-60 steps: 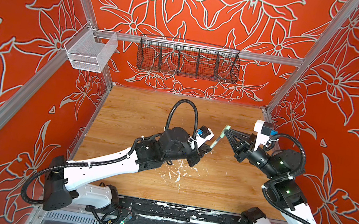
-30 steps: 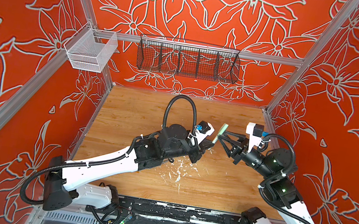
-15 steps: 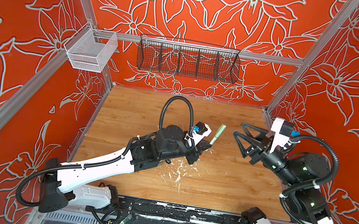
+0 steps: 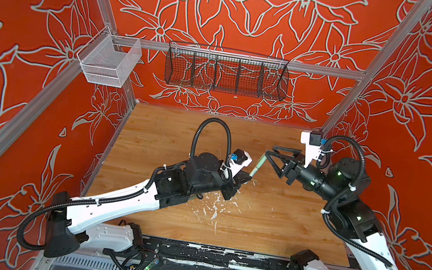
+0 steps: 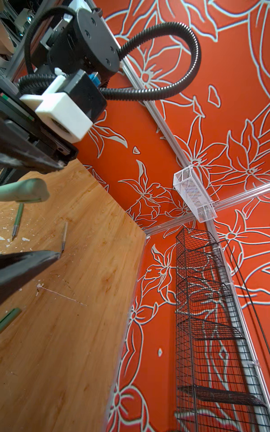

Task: Insert pens into pen caps
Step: Put on the pen cap to the pen.

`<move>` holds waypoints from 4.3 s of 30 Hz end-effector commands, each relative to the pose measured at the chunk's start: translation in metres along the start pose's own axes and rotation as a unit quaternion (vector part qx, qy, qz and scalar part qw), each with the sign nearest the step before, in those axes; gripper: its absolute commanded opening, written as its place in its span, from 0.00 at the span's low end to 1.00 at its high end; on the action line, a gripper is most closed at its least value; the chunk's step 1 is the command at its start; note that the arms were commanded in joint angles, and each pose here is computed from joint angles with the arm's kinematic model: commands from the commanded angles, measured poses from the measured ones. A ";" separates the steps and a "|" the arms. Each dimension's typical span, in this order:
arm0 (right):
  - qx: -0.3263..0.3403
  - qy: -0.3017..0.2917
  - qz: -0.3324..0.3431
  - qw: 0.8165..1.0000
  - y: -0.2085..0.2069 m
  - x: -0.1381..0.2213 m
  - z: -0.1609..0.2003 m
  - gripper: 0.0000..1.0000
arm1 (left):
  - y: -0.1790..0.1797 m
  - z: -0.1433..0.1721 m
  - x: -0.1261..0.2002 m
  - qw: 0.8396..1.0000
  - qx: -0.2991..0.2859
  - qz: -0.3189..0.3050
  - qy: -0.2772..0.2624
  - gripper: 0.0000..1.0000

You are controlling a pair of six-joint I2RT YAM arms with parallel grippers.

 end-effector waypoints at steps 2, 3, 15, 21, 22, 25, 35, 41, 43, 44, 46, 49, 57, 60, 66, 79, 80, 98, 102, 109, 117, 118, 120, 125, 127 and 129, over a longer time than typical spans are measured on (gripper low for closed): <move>-0.012 -0.015 -0.032 0.999 0.007 0.000 0.004 0.54 | 0.001 -0.002 0.000 1.000 0.000 -0.003 -0.001 0.00; -0.012 -0.019 -0.034 0.999 0.007 0.000 0.004 0.54 | 0.001 -0.001 -0.001 1.000 0.001 -0.003 0.001 0.00; -0.018 -0.024 -0.054 0.998 0.010 -0.002 0.011 0.51 | 0.000 -0.001 -0.007 1.000 0.002 0.000 0.004 0.00; -0.025 -0.011 -0.034 0.999 0.001 -0.004 0.018 0.47 | -0.001 -0.005 -0.006 1.000 0.002 0.003 0.000 0.00; -0.024 -0.011 -0.033 0.999 0.001 -0.004 0.018 0.46 | -0.001 -0.005 -0.006 1.000 0.001 0.002 0.000 0.00; -0.027 -0.011 -0.041 0.999 0.003 -0.005 0.018 0.45 | -0.001 -0.004 -0.008 1.000 0.001 0.002 0.002 0.00; -0.028 -0.006 -0.045 0.999 0.004 -0.006 0.022 0.41 | 0.002 -0.006 -0.012 1.000 0.002 -0.008 0.004 0.00; -0.028 -0.006 -0.045 0.999 0.004 -0.006 0.024 0.28 | 0.003 -0.010 -0.014 1.000 0.002 -0.011 0.001 0.00; -0.031 -0.004 -0.045 0.999 0.003 -0.007 0.025 0.24 | 0.003 -0.011 -0.015 1.000 0.004 -0.013 -0.001 0.00; -0.031 -0.004 -0.045 0.998 0.003 -0.007 0.025 0.21 | 0.004 -0.012 -0.015 1.000 0.002 -0.014 0.000 0.00; -0.032 -0.003 -0.045 0.998 0.003 -0.007 0.026 0.15 | 0.004 -0.012 -0.017 1.000 0.002 -0.015 0.003 0.00; -0.032 -0.001 -0.045 0.998 0.003 -0.008 0.027 0.01 | 0.005 -0.011 -0.020 1.000 0.001 -0.017 0.006 0.00; -0.033 0.019 -0.063 0.997 0.006 -0.012 0.040 0.00 | 0.009 -0.029 -0.020 0.999 -0.007 -0.039 -0.014 0.00; -0.030 0.036 -0.070 0.996 0.008 -0.016 0.050 0.00 | 0.007 -0.043 -0.020 0.999 -0.009 -0.035 -0.024 0.00; -0.033 0.029 -0.088 0.995 0.013 -0.017 0.059 0.00 | 0.006 -0.065 -0.023 0.998 -0.007 -0.037 -0.048 0.00; -0.052 0.092 -0.072 0.992 0.002 -0.020 0.105 0.00 | 0.020 -0.100 0.000 0.994 -0.014 -0.051 -0.098 0.00; -0.054 0.091 -0.076 0.991 0.003 -0.020 0.106 0.00 | 0.020 -0.102 0.001 0.993 -0.014 -0.051 -0.102 0.00; -0.097 0.146 -0.083 0.981 0.002 -0.020 0.146 0.00 | 0.020 -0.120 0.008 0.990 -0.024 -0.049 -0.128 0.00; -0.101 0.140 -0.081 0.982 0.001 -0.019 0.149 0.00 | 0.019 -0.127 0.011 0.989 -0.026 -0.048 -0.138 0.00; -0.105 0.138 -0.070 0.982 -0.002 -0.022 0.161 0.00 | 0.016 -0.132 0.014 0.988 -0.027 -0.043 -0.148 0.00; -0.093 0.113 -0.066 0.987 -0.003 -0.027 0.145 0.00 | 0.014 -0.129 0.011 0.989 -0.021 -0.031 -0.145 0.00; -0.089 0.115 -0.062 0.987 -0.003 -0.028 0.143 0.00 | 0.013 -0.127 0.010 0.989 -0.021 -0.025 -0.142 0.00; -0.079 0.109 -0.052 0.990 -0.004 -0.028 0.135 0.00 | 0.011 -0.122 0.008 0.991 -0.017 -0.017 -0.135 0.00; -0.042 0.076 -0.035 0.996 -0.001 -0.023 0.100 0.15 | 0.006 -0.092 -0.006 0.995 0.004 0.018 -0.095 0.00; -0.028 0.067 -0.027 0.997 0.000 -0.022 0.089 0.18 | 0.008 -0.080 -0.010 0.997 0.014 0.018 -0.078 0.00; -0.016 0.058 -0.020 0.998 0.000 -0.021 0.079 0.23 | 0.010 -0.070 -0.013 0.997 0.022 0.017 -0.067 0.00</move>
Point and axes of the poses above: each gripper's point midway between its finger pads, its own x axis back along the fingers, its own y axis along the line the jaws close on, z = x × y, the point moved 2 cm from there along x, back along the fingers, and after that the axes turned 6 degrees about x, right-handed, at the moved point
